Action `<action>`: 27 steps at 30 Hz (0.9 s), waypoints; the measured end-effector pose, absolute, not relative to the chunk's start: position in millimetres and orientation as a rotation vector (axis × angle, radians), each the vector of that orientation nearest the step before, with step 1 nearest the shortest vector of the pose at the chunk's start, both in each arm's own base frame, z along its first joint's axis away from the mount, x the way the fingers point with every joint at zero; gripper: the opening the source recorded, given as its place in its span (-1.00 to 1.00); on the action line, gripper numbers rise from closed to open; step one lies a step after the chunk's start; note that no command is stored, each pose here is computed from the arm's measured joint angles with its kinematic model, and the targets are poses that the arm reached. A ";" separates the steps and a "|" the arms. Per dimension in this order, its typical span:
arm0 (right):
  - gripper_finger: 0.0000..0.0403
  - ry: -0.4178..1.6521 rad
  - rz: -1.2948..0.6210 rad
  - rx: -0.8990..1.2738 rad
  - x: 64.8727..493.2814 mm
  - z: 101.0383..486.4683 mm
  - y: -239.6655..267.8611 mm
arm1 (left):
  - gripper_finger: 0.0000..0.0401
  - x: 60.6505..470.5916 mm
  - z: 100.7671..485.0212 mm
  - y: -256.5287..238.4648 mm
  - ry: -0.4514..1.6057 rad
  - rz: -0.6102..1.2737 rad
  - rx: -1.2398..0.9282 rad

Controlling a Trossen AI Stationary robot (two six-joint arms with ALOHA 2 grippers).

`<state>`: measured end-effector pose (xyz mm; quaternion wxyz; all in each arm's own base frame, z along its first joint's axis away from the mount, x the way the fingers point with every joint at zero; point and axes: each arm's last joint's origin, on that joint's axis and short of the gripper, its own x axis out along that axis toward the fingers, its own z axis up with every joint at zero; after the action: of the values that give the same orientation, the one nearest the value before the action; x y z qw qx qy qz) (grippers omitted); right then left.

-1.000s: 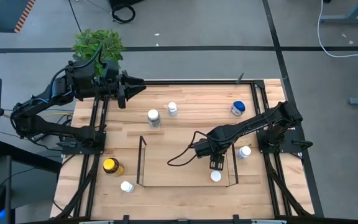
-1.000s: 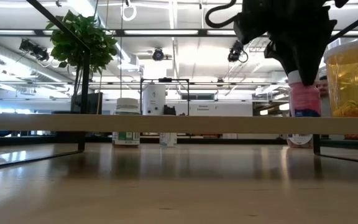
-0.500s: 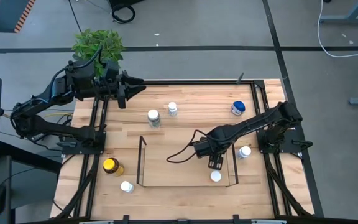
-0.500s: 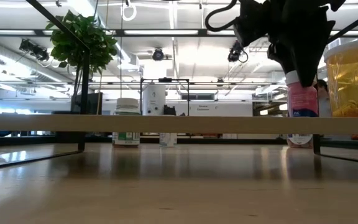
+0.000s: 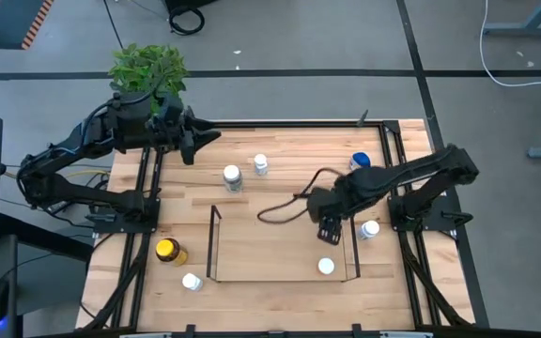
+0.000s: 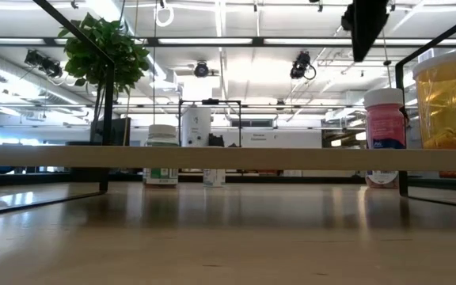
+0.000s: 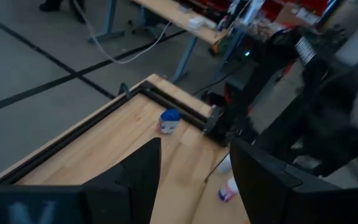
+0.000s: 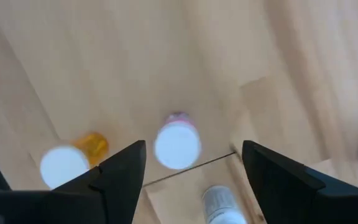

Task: Pick and place medicine bottles onto shelf by color
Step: Put the green pill bottle on the shelf

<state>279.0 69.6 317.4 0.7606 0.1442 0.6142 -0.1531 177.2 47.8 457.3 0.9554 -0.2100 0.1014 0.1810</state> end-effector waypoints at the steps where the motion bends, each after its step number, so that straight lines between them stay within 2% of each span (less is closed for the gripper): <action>1: 0.36 1.313 -0.363 0.327 277.1 321.0 64.6 | -0.01 177.6 455.3 48.0 0.224 0.372 -0.427; 7: 0.35 1.248 -0.512 0.433 277.0 328.9 23.4 | -0.05 188.7 437.2 52.3 0.380 0.445 -0.410; 13: 0.35 1.185 -0.576 0.522 282.5 330.3 -12.7 | 0.01 208.4 398.4 57.8 0.720 0.506 -0.447; 20: 0.35 1.122 -0.564 0.533 287.9 332.3 -27.7 | 0.27 238.2 366.8 60.1 0.975 0.383 -0.261; 27: 0.34 1.122 -0.550 0.523 288.5 332.4 -24.8 | 0.63 263.4 332.8 80.8 1.147 0.417 -0.283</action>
<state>288.5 -24.8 332.4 0.7794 0.2418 0.5189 -0.2546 263.4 80.8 332.8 0.8101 -0.1326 0.5368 0.1951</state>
